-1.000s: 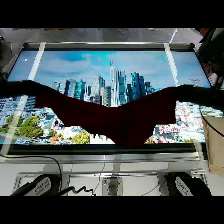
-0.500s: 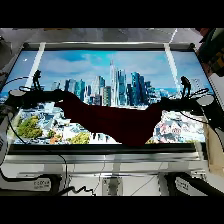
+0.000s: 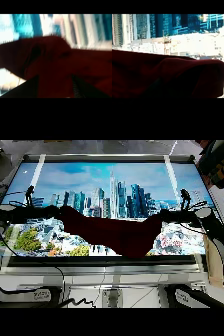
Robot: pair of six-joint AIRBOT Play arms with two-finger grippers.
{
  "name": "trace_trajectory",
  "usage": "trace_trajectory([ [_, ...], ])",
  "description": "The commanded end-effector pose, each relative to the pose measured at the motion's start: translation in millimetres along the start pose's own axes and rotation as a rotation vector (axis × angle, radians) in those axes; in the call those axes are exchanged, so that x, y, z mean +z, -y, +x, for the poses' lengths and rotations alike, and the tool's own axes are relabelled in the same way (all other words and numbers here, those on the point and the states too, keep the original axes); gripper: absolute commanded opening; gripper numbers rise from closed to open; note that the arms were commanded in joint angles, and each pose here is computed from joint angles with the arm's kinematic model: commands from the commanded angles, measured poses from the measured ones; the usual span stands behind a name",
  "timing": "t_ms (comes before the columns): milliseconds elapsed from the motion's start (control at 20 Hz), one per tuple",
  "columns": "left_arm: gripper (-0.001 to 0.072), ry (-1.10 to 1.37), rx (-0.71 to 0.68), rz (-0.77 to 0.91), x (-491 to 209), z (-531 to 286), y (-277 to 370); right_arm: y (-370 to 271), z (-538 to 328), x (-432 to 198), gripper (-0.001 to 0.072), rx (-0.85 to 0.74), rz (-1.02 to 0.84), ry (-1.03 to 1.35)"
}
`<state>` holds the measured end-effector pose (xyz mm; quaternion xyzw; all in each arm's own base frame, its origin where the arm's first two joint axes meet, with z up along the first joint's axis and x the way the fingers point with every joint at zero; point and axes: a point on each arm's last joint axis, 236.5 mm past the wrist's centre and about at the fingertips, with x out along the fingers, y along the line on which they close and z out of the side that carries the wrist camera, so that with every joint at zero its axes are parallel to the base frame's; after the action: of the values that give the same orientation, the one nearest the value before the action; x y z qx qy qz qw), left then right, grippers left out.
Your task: Fold the clothes and pants, and hang the long-sleeved shirts on hangers.
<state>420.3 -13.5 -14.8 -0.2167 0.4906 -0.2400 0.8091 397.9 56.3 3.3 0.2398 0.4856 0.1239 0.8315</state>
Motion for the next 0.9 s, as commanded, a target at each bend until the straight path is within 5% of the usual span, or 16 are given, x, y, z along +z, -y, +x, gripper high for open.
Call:
trace_trajectory([
  [0,0.0433,-0.365,0.116,-0.062,-94.8,-23.6,-35.5,-0.7,0.3,-2.1,0.0013,0.003,0.001,-0.009],
  [250,0.0401,-0.48,0.074,-0.126,-150.8,-0.8,-26.0,-1.2,0.4,-2.4,0.0013,0.005,0.002,-0.01],
  [600,0.0399,-0.369,0.205,-0.067,-123.7,42.9,-27.7,-2.3,0.4,-2.1,0.0013,0.009,0.006,-0.008],
  [700,0.0255,-0.299,0.255,-0.069,-107.4,54.9,-29.7,-2.3,0.4,-2.2,0.0013,0.01,0.006,-0.009],
  [850,0.0221,-0.228,0.296,-0.087,-91.5,61.5,-33.8,-2.6,0.4,-3.2,0.0013,0.011,0.006,-0.013],
])
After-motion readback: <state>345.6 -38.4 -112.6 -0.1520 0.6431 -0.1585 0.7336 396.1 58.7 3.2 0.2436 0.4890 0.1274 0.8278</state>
